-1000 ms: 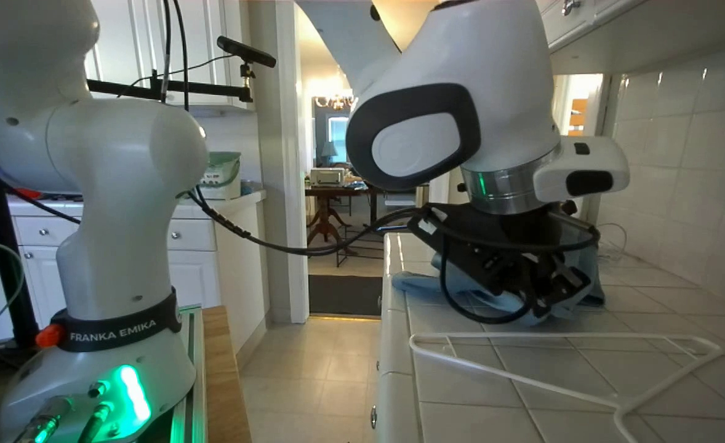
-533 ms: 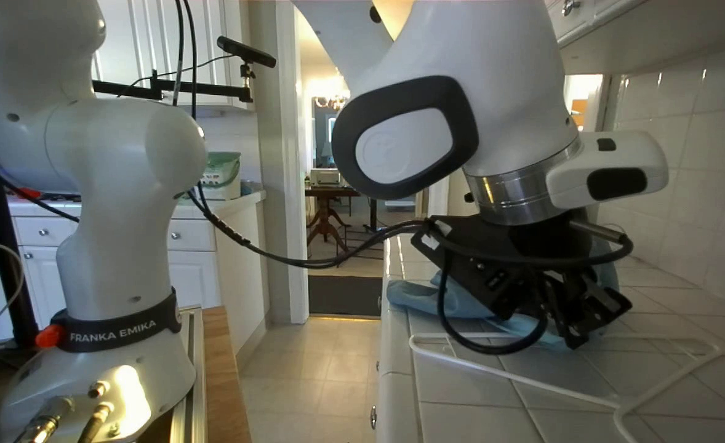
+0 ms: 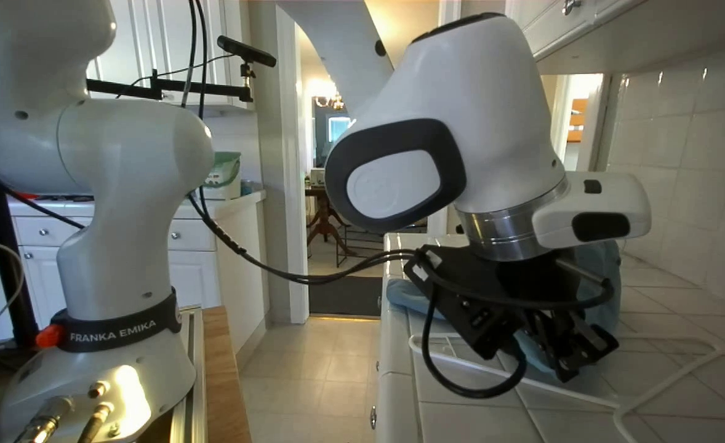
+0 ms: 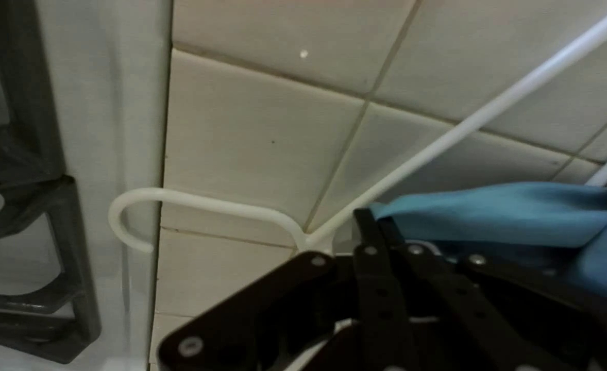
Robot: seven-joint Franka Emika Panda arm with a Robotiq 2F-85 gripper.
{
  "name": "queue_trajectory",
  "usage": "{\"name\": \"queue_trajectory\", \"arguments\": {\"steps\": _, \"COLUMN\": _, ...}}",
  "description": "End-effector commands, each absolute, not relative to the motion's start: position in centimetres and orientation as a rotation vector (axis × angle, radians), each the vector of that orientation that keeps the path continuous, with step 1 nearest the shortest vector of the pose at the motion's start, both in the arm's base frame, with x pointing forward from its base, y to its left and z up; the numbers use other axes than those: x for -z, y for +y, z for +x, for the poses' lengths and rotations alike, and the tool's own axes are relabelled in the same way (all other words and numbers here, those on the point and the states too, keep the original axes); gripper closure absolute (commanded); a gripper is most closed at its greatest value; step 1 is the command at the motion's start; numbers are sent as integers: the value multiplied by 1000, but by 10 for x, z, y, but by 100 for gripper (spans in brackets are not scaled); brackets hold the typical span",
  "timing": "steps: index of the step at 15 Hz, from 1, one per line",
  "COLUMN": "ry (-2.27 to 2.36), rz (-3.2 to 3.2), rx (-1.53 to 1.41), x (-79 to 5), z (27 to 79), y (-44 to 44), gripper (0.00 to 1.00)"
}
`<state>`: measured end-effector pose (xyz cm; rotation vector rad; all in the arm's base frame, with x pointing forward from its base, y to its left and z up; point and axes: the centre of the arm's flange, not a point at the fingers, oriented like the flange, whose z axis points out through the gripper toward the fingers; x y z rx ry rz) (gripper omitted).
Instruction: Put the blue object on the coat hanger
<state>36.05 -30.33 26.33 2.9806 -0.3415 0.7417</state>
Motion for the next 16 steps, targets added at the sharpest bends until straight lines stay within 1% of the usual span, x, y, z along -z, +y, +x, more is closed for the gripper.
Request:
{"name": "queue_trajectory", "arguments": {"steps": 1, "ry": -372, "rz": 2945, "rx": -713, "x": -236, "z": 374, "y": -306, "gripper": 100}}
{"name": "queue_trajectory", "arguments": {"steps": 11, "ry": -308, "rz": 2881, "rx": -803, "x": -233, "z": 393, "y": -300, "gripper": 100}}
{"name": "queue_trajectory", "arguments": {"steps": 16, "ry": -299, "rz": 2852, "rx": -793, "x": -225, "z": 401, "y": -302, "gripper": 100}}
